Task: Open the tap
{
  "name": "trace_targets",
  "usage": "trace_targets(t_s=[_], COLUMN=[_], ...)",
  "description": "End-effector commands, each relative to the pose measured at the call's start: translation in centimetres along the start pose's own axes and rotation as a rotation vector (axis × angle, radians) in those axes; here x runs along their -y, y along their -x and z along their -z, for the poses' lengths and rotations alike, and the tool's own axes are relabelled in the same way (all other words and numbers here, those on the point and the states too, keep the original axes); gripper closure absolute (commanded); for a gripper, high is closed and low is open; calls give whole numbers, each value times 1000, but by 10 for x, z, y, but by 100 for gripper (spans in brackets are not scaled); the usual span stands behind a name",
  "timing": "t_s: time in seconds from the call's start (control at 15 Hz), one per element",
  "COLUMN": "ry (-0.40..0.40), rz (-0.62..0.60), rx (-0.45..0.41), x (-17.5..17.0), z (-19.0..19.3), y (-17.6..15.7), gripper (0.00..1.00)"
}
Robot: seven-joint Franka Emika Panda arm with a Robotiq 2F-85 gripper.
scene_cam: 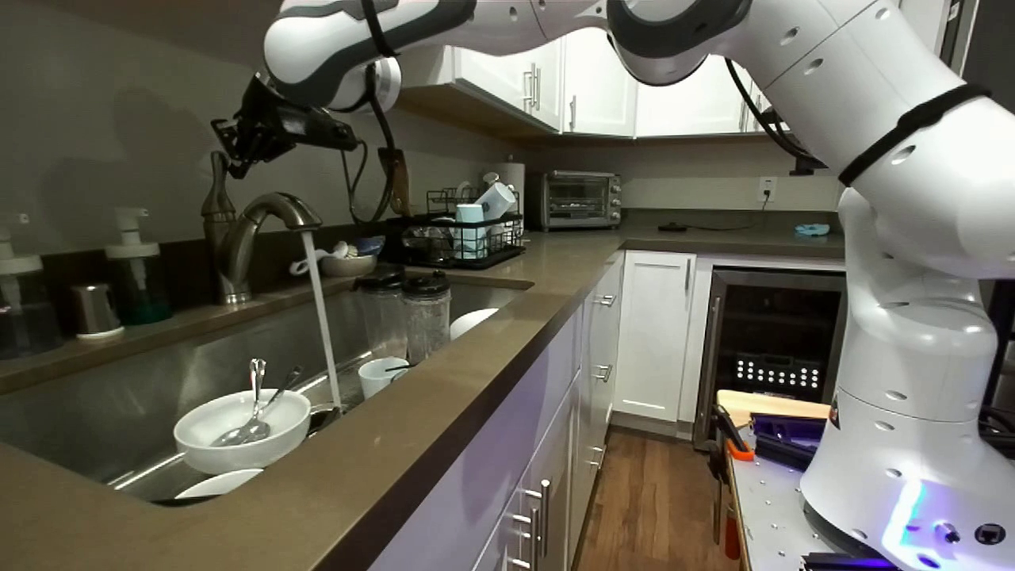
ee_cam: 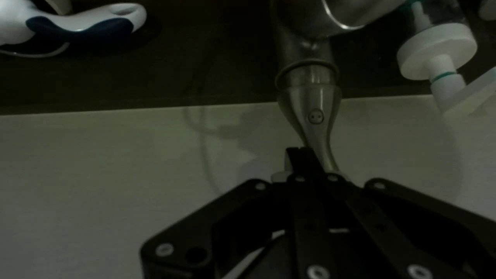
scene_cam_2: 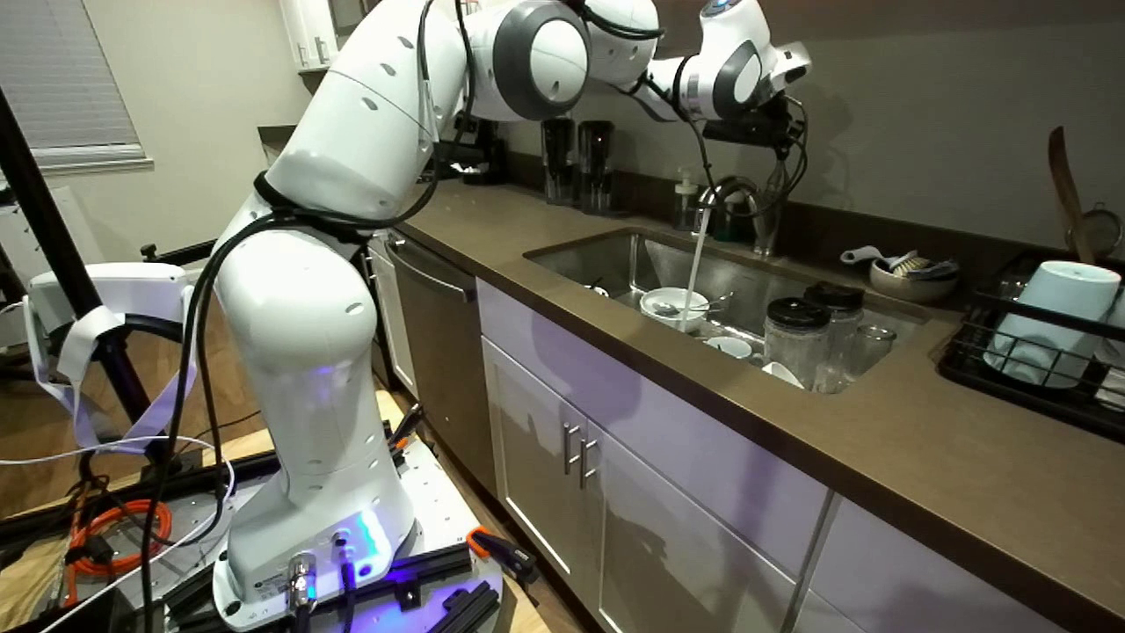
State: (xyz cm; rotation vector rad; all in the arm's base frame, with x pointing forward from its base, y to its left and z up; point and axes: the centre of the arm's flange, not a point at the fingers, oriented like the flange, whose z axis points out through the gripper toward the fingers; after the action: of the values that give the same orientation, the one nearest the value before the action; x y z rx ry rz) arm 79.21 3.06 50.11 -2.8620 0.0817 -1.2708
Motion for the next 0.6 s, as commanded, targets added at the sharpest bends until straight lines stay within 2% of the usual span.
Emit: trace_targets(t_s=[0.0, 0.53], ry=[22, 75], rz=[-31, -38], rx=[-59, -59], x=[-24, -49], z=[30, 74], y=[13, 40], gripper=[98, 98])
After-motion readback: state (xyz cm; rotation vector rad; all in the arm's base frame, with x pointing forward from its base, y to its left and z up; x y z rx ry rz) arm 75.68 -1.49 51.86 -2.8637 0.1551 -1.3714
